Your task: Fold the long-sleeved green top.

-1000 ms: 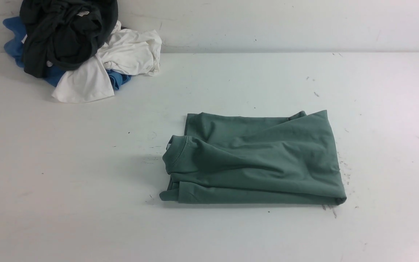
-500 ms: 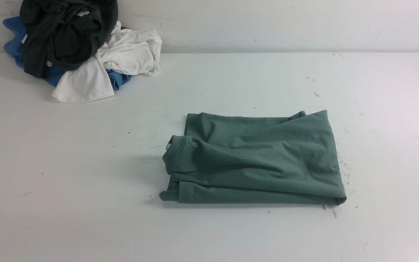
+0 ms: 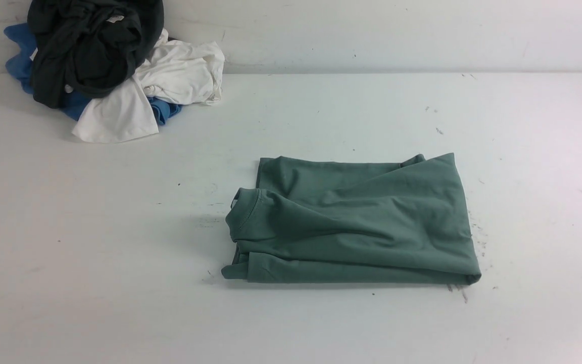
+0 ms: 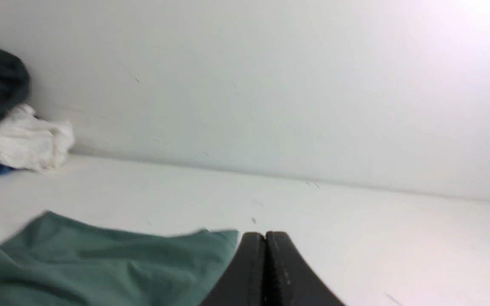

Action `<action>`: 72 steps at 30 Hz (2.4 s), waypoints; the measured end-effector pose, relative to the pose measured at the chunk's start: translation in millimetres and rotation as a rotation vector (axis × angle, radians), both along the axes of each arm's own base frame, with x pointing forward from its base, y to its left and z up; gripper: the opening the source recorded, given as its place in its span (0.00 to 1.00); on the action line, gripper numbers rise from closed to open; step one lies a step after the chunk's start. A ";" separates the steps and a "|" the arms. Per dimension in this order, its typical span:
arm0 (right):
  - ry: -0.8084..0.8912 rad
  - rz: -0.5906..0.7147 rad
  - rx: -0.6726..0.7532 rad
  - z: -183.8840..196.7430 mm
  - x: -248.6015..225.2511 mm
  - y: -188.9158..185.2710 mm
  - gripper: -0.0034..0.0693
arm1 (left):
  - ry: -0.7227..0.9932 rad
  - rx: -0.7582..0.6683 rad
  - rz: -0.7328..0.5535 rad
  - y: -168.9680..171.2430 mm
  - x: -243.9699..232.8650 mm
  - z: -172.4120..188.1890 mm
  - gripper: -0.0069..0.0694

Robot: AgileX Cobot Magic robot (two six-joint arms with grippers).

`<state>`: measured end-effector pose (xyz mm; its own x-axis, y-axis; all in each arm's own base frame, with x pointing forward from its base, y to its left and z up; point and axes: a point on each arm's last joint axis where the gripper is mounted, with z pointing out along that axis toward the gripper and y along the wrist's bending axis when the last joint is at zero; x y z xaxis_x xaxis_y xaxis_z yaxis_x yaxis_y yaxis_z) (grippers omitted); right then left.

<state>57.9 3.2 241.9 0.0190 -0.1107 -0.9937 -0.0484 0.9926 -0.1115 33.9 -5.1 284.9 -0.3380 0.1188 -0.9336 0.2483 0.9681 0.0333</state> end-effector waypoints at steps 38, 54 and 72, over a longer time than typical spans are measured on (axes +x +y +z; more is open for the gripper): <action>0.192 -0.111 0.164 -59.6 -2.6 -6.7 0.03 | -0.001 0.000 0.000 0.0 0.0 0.1 0.08; 0.193 -0.111 0.163 -59.7 -2.7 -6.7 0.03 | -0.128 -0.116 0.046 -6.4 18.1 -33.8 0.08; 0.194 -0.111 0.163 -59.8 -2.7 -6.7 0.03 | -0.081 -0.099 0.298 6.5 19.5 -111.2 0.08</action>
<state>55.2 -3.5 182.1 -0.1768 0.0599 -0.9824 0.0573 0.9971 0.0505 53.4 1.4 173.7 -0.2687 -0.0672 -0.9609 -0.0461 0.9973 -0.0569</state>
